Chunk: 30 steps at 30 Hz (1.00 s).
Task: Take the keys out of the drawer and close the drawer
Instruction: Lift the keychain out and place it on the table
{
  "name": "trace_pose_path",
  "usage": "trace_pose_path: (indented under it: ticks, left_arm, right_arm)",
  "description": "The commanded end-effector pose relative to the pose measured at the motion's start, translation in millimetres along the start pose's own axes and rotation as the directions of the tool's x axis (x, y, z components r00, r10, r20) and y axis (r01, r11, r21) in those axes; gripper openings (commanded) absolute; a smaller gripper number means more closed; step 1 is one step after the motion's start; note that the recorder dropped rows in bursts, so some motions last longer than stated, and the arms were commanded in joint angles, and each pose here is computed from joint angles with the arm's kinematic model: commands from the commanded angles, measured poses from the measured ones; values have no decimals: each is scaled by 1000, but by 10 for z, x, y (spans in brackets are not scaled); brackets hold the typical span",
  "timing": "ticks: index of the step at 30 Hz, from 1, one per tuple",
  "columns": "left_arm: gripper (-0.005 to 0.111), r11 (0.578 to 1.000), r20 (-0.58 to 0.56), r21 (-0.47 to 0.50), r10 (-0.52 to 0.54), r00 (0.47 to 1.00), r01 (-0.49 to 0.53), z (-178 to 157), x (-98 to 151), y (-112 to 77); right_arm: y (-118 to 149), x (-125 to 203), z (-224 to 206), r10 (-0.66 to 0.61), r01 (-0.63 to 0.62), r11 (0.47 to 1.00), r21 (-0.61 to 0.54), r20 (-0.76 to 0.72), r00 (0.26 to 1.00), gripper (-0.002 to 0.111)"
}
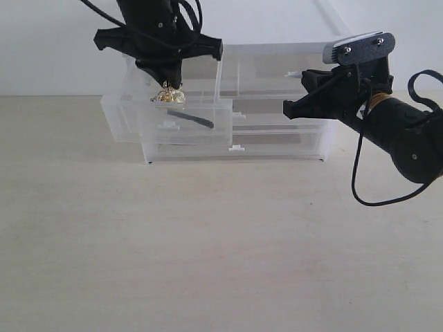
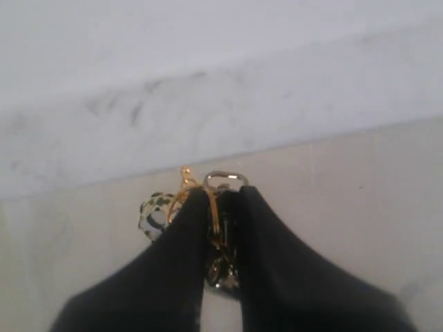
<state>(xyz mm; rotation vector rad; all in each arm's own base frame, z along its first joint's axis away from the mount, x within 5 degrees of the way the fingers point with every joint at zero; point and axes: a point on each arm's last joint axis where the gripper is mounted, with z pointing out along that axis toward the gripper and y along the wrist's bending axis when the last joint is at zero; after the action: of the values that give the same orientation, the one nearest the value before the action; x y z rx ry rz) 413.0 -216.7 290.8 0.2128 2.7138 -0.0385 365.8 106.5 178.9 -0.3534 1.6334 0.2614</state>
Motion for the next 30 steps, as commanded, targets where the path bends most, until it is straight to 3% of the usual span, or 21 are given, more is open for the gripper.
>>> trace_pose_path:
  ticks: [1, 7, 13, 18, 22, 26, 30]
  left_arm:
    - [4, 998, 49, 58, -13, 999, 10, -349, 2, -6]
    - [4, 996, 92, 84, -21, 996, 14, -595, 7, 12]
    - [4, 986, 139, 169, -29, 990, 5, -968, 48, 22]
    - [4, 974, 288, 207, 27, 957, -89, -1707, 229, -2]
    - [4, 937, 377, 296, 63, 924, -185, -2272, 524, -193]
    - [4, 898, 309, 382, 96, 946, -216, -2205, 674, -411]
    - [4, 922, 222, 253, 240, 945, -294, -1779, 831, -496]
  right_arm:
    - [-117, -140, 36, 54, -61, 996, 72, 106, 993, 0]
    - [-117, -143, 36, 53, -61, 996, 71, 110, 993, 0]
    - [-117, -143, 36, 53, -61, 996, 71, 110, 993, 0]
    - [-117, -144, 36, 53, -61, 996, 71, 110, 992, 0]
    - [-118, -162, 48, 51, -59, 996, 70, 115, 992, 0]
    - [-119, -162, 49, 51, -59, 996, 70, 114, 992, 0]
    - [-119, -160, 49, 51, -59, 996, 70, 111, 992, 0]
